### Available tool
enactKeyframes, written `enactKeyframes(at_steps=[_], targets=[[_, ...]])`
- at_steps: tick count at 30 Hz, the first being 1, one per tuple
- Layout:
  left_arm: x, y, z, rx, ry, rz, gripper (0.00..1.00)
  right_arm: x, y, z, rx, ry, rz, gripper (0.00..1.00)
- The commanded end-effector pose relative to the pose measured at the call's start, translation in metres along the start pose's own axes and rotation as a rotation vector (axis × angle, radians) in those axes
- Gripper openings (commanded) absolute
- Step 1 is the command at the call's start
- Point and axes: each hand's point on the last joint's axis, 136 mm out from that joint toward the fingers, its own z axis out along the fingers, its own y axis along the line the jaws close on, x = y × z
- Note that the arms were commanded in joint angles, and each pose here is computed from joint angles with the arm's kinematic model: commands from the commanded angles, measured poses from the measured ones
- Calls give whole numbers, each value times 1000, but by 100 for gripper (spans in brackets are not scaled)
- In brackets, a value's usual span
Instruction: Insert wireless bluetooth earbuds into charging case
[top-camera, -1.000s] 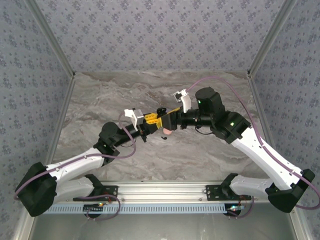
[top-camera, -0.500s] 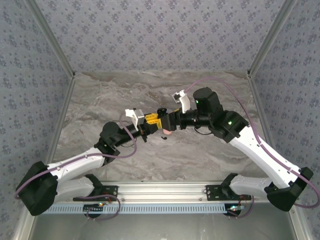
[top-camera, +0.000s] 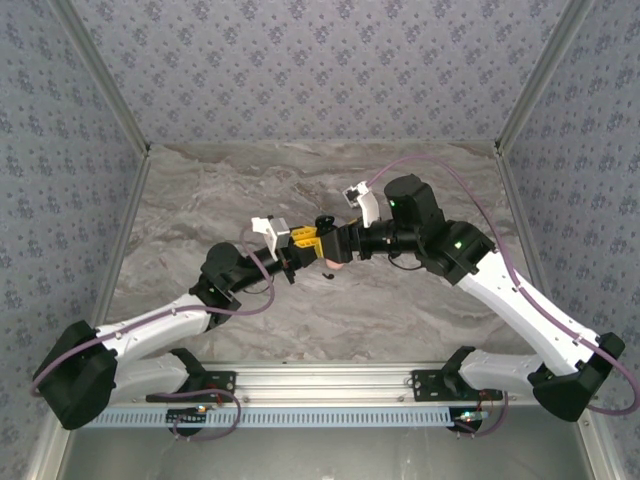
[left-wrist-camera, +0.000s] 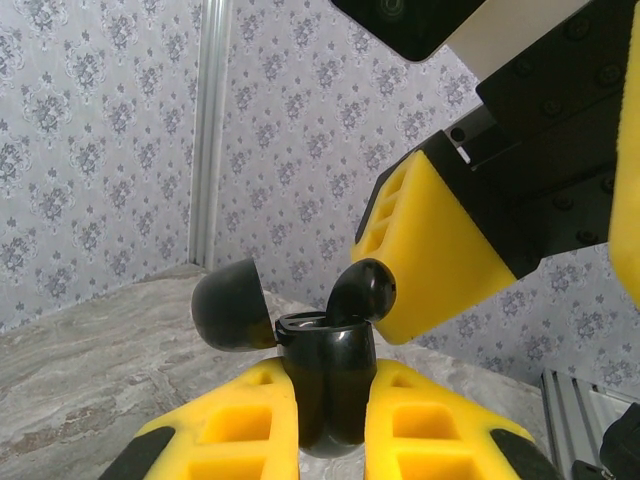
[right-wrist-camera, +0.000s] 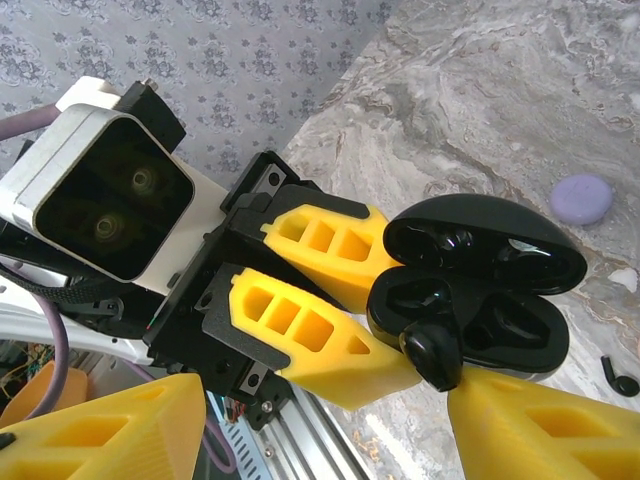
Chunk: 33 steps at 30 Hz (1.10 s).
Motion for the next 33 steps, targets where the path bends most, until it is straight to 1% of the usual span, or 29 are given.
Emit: enactKeyframes(at_steps=[1,10,33], targets=[[-30,-6,4,16,-87,24,0,-3,11,-4,-33,5,-17,66],[-24,-4,6,16,-70,20,0,-8,14,-4,-46,-9,-22,64],[-16,-1,10,15,-48,19,0,-13,14,3,-58,-3,-25,64]])
